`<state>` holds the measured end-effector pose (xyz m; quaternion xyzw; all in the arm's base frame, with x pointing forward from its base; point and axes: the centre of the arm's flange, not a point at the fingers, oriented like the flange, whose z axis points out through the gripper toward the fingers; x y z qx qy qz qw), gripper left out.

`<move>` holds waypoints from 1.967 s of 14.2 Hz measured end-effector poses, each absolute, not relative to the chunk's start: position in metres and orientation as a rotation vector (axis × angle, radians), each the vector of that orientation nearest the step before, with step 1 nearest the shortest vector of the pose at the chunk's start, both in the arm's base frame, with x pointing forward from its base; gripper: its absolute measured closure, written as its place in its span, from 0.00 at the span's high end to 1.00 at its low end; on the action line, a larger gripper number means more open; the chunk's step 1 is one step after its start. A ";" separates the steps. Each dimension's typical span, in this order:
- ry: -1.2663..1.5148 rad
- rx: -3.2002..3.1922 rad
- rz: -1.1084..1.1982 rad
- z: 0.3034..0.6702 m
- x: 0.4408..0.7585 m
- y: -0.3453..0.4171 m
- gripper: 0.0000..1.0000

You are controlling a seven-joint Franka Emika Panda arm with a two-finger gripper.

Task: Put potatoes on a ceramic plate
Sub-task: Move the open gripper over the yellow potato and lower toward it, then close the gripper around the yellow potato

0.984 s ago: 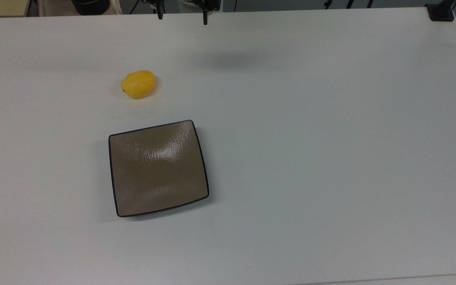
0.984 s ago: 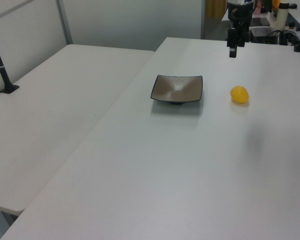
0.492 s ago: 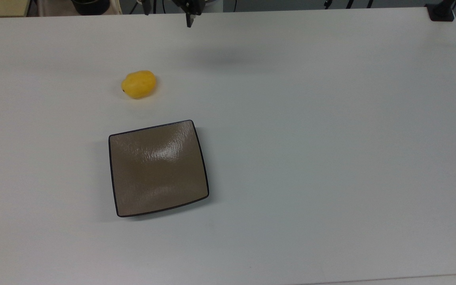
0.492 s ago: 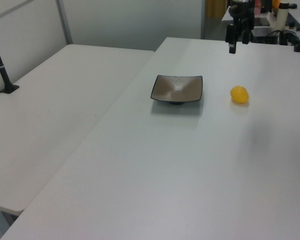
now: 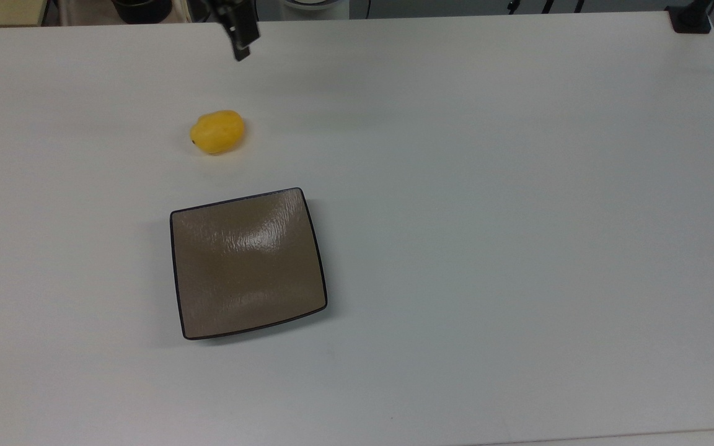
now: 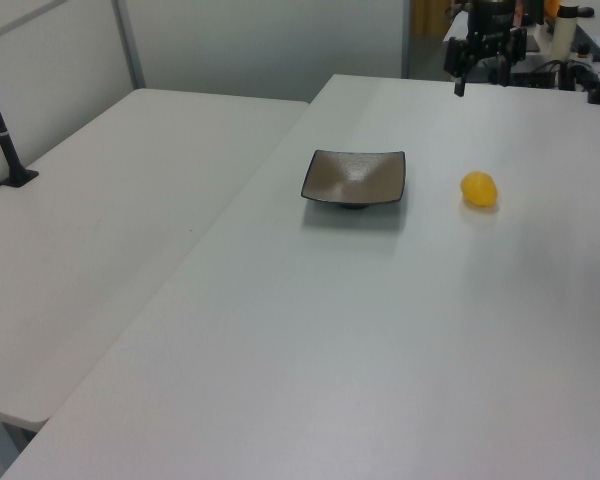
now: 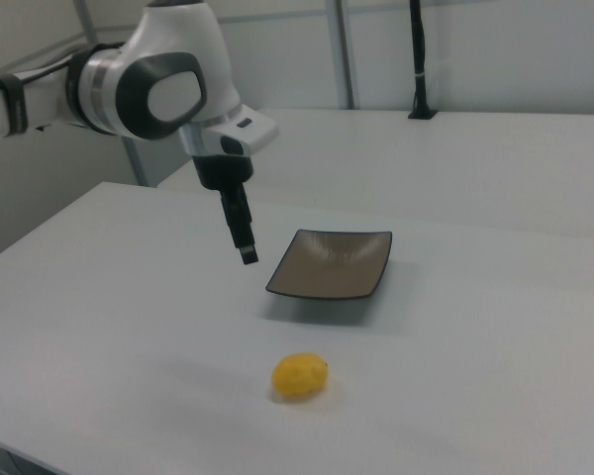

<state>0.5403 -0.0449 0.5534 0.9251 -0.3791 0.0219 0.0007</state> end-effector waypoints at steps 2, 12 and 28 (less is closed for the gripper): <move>-1.287 2.867 0.072 0.542 0.538 -0.062 1.00; -1.462 2.727 0.217 0.424 0.525 -0.131 1.00; -1.335 2.768 0.146 0.360 0.541 -0.090 1.00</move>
